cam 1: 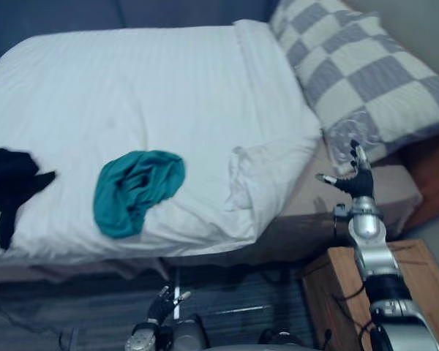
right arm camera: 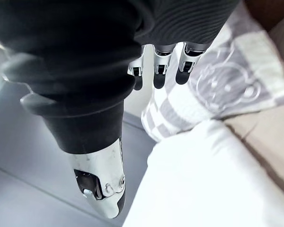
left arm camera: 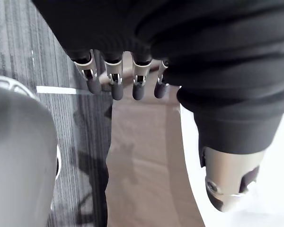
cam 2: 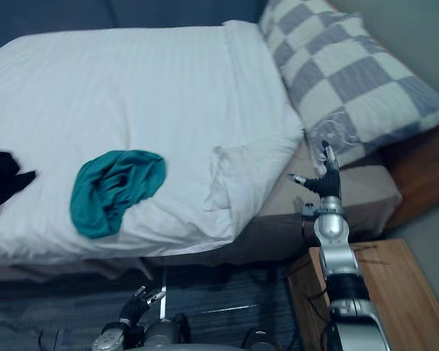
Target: Tidy the bed and pick cloth on bed and put in laundry
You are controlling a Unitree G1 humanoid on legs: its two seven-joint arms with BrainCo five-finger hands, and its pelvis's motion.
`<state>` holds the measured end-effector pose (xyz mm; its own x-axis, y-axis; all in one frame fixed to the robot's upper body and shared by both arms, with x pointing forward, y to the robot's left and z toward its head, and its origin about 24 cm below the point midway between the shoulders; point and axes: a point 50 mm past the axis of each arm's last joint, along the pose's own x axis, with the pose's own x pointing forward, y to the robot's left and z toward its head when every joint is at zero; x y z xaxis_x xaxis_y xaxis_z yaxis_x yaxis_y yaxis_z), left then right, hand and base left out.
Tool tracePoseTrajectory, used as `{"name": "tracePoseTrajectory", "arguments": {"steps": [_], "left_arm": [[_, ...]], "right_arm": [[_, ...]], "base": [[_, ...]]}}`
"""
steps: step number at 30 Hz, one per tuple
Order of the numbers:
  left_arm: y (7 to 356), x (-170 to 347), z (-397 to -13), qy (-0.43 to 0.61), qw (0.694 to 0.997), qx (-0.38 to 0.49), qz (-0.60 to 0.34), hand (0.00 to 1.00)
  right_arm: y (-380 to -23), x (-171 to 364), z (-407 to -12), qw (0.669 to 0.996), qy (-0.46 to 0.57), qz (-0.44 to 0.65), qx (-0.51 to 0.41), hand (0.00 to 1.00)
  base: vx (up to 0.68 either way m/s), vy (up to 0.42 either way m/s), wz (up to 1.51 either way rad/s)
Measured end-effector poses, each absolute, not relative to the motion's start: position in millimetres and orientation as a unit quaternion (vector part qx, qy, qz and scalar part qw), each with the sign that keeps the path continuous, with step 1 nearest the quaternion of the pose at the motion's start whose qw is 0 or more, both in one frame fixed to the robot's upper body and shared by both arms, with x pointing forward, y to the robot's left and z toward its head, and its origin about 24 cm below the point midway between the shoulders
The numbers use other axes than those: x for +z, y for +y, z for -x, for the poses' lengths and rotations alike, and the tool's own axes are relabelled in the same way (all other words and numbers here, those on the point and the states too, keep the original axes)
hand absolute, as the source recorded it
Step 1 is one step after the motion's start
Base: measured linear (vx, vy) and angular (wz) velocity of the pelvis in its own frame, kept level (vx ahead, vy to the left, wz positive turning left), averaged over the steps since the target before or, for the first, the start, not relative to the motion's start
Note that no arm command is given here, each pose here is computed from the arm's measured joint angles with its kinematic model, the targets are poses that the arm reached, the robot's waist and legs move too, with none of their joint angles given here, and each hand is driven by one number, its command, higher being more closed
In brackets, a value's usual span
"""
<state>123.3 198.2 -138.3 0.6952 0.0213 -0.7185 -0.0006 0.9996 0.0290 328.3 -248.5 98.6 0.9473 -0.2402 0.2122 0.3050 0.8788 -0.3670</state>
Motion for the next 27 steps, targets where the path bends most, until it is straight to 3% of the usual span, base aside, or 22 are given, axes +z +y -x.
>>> {"name": "tracePoseTrajectory", "arguments": {"steps": [5, 11, 12, 18, 27], "left_arm": [[209, -136, -126, 0.398, 0.917, -0.006, -0.037, 0.00], [207, -118, -168, 0.340, 0.939, -0.029, -0.041, 0.00], [204, -113, -177, 0.324, 0.945, -0.034, -0.037, 0.00], [189, -99, -207, 0.285, 0.955, -0.068, -0.052, 0.00], [192, -101, -202, 0.289, 0.953, -0.078, -0.037, 0.00]], "right_arm": [[-256, 125, -364, 0.961, -0.038, 0.246, -0.120, 0.00], [-256, 202, -399, 0.943, -0.065, 0.303, -0.119, 0.00], [-255, 210, -403, 0.941, -0.053, 0.316, -0.111, 1.00], [-285, 219, -399, 0.930, 0.005, 0.353, -0.098, 1.00], [-306, 197, -387, 0.928, 0.022, 0.354, -0.117, 1.00]], "base": [[-0.06, 0.039, 0.58], [-0.10, 0.025, 0.24], [-0.04, 0.004, 0.14], [-0.02, -0.014, 0.10], [-0.01, -0.074, 0.08]]}}
